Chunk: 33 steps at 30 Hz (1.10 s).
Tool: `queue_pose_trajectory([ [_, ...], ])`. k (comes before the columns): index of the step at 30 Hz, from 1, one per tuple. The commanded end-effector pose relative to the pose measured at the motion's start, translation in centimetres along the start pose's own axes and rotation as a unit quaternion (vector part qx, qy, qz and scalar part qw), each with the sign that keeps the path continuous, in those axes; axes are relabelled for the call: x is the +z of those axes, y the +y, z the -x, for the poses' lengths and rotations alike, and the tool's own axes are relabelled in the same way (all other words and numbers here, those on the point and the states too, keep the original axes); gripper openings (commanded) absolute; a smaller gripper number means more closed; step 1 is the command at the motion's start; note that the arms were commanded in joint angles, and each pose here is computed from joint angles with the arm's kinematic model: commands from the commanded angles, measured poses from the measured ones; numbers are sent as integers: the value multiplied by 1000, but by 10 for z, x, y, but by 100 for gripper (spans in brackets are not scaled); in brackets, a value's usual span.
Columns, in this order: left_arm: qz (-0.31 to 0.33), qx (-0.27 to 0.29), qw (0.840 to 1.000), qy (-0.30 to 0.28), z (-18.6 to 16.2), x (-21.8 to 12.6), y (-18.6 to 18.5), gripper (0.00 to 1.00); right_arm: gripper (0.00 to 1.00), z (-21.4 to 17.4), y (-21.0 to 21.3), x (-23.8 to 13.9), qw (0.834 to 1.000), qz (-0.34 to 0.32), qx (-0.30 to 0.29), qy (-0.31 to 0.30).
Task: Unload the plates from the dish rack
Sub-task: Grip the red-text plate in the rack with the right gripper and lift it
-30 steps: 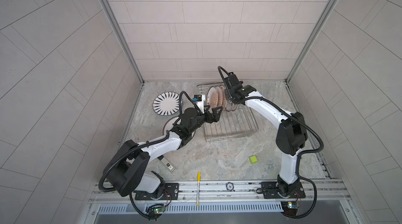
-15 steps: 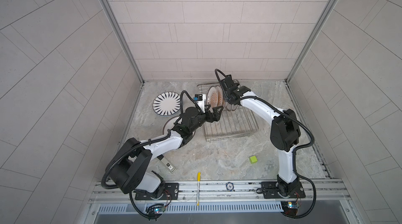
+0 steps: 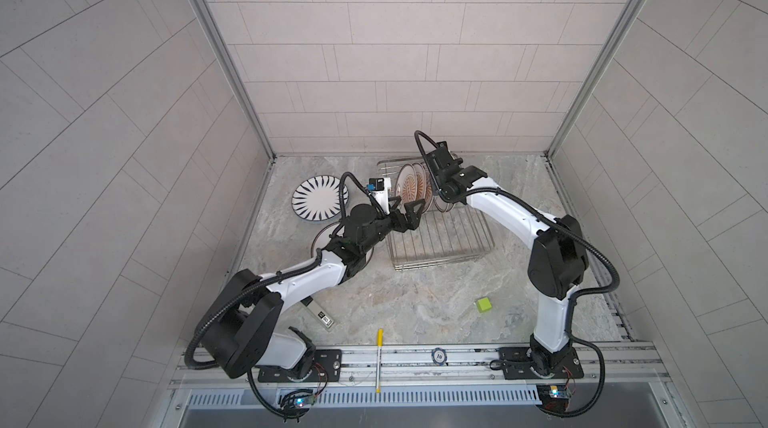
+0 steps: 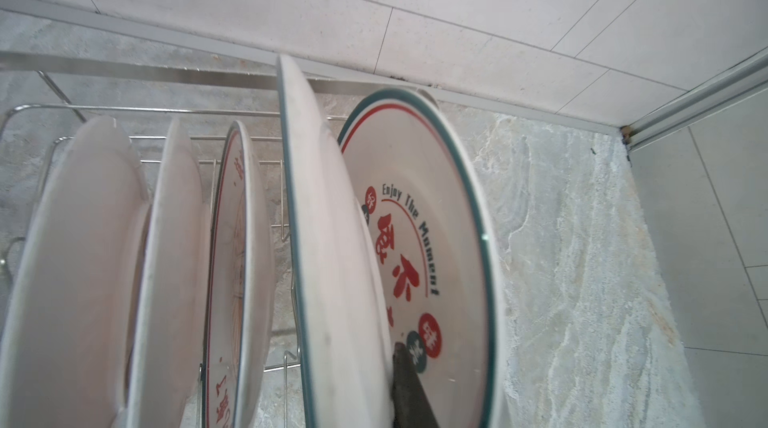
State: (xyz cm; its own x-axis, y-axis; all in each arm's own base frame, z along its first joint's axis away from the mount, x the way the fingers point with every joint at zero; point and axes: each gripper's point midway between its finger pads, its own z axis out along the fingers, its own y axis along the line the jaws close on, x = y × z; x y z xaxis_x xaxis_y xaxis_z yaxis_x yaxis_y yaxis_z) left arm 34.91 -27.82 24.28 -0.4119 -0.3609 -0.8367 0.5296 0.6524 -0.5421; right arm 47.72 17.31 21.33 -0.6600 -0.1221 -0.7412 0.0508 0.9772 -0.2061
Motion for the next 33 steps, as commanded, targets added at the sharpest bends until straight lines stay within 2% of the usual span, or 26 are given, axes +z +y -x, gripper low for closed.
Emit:
queue_pose_trajectory([
  [1, -10, 7, 1000, -21, 17, -1, -10, 100, 3, 23, -32, -29, 998, -43, 16, -40],
  [13, -1, 3, 1000, -27, 18, -7, -7, 100, 2, 27, -72, -73, 991, -97, 28, -84],
  [20, 19, 12, 999, -28, 17, -20, -1, 100, 1, 23, -84, -96, 990, -81, 46, -108],
  [25, 36, 22, 999, -30, 16, -22, 6, 100, 1, 26, -76, -106, 990, -34, 57, -120],
  [30, 38, 21, 999, -31, 15, -25, 9, 100, 0, 28, -83, -120, 988, -32, 66, -134],
  [33, 26, 22, 999, -36, 18, -29, 5, 100, 0, 29, -85, -136, 986, 0, 78, -149],
])
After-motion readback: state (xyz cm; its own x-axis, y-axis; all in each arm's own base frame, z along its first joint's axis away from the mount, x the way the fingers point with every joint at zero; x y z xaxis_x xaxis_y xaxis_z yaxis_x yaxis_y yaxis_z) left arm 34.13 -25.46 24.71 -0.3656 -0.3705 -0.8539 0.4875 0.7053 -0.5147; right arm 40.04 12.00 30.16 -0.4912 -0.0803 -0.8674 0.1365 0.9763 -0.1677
